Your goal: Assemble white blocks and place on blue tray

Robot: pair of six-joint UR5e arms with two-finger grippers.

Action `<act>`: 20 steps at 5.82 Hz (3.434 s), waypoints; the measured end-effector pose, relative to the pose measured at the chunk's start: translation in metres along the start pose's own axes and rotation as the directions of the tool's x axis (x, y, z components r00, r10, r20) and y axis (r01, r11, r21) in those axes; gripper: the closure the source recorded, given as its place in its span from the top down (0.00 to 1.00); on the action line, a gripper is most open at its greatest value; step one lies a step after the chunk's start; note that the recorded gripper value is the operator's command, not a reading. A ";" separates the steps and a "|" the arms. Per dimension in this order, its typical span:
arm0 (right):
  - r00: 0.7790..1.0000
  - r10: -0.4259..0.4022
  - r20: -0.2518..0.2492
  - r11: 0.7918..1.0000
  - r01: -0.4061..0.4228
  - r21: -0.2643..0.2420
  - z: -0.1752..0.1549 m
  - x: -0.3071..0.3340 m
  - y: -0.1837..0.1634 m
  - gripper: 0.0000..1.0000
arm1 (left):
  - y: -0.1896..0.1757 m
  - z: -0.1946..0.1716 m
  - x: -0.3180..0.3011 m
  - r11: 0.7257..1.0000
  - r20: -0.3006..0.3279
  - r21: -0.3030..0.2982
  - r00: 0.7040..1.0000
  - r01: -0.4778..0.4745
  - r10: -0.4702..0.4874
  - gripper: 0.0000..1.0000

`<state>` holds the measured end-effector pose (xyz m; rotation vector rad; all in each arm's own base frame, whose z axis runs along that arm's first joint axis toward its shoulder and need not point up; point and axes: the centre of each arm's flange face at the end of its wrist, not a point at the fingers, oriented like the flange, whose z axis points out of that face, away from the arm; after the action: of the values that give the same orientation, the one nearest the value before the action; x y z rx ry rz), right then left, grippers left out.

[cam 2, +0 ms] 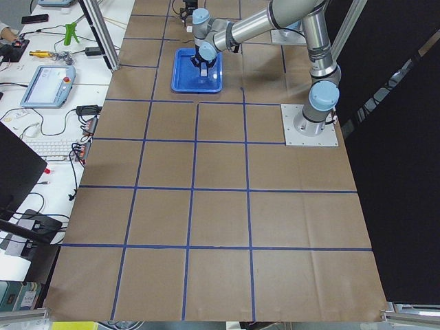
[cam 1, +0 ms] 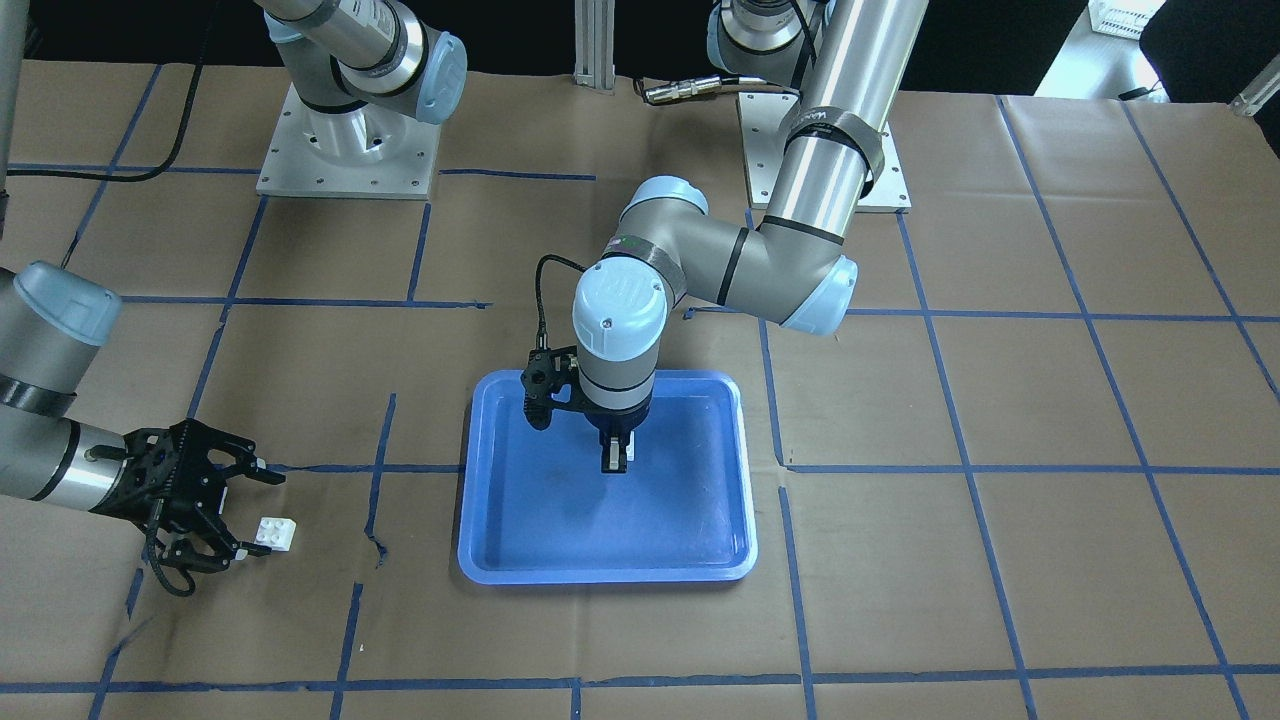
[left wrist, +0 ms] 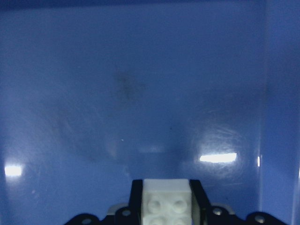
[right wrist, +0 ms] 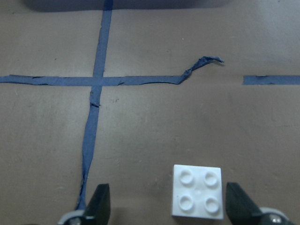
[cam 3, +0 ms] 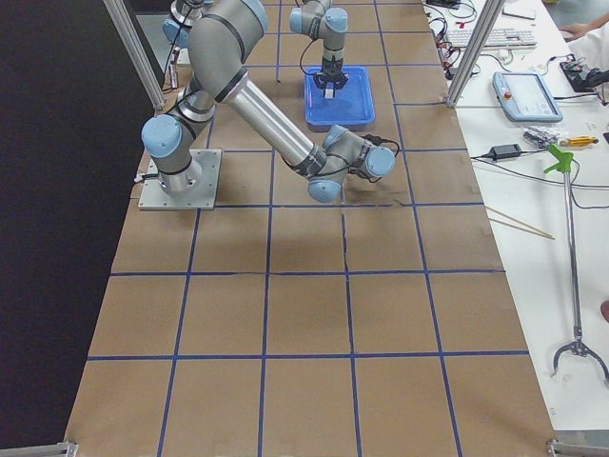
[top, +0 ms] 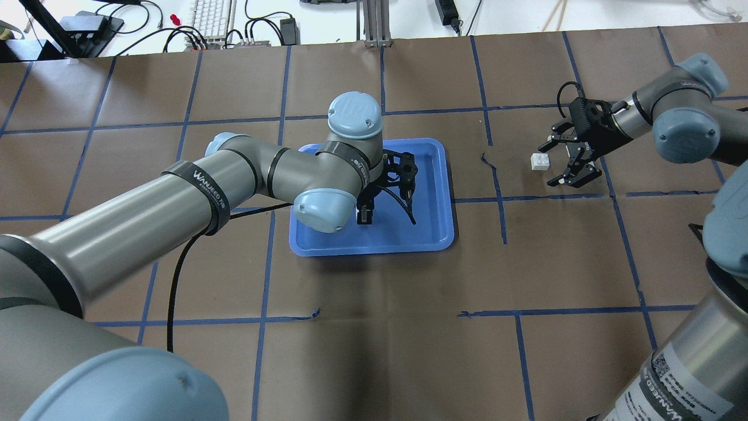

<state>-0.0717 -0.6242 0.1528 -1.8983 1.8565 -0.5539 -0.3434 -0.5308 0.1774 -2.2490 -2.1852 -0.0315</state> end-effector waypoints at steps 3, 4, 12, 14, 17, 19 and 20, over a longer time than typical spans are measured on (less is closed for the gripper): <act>1.000 -0.005 -0.009 1.000 0.005 -0.005 -0.005 0.003 0.000 0.27 | 0.002 -0.031 -0.001 1.000 0.022 0.004 1.000 0.000 0.000 0.99; 1.000 -0.007 -0.017 1.000 0.007 -0.009 -0.009 0.006 -0.002 0.27 | 0.007 -0.067 0.007 1.000 0.008 -0.006 1.000 0.008 -0.008 0.99; 0.993 -0.116 0.028 0.993 0.115 0.029 0.010 -0.015 -0.221 0.28 | 0.181 -0.305 0.093 0.577 0.001 -0.006 0.577 0.816 -0.816 0.99; 0.998 -0.057 -0.032 0.998 0.057 0.019 0.069 -0.038 -0.276 0.27 | 0.199 -0.319 0.083 0.211 0.015 0.045 0.210 0.977 -0.978 0.99; 0.996 0.032 -0.088 0.997 -0.025 0.078 0.134 -0.077 -0.290 0.27 | 0.200 -0.325 0.080 -0.038 0.008 0.091 -0.039 0.995 -0.999 0.99; 0.994 0.055 -0.092 0.995 -0.047 0.087 0.162 -0.086 -0.277 0.27 | 0.200 -0.326 0.081 -0.047 0.005 0.096 -0.048 0.994 -0.999 0.99; 0.996 0.049 -0.080 0.995 -0.042 0.086 0.173 -0.089 -0.278 0.28 | 0.200 -0.327 0.081 -0.048 0.004 0.097 -0.049 0.994 -0.999 0.99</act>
<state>0.2533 -0.5270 0.1656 -1.7991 1.8914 -0.6941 -0.1445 -0.4617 0.5075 0.0301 -3.1549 0.1247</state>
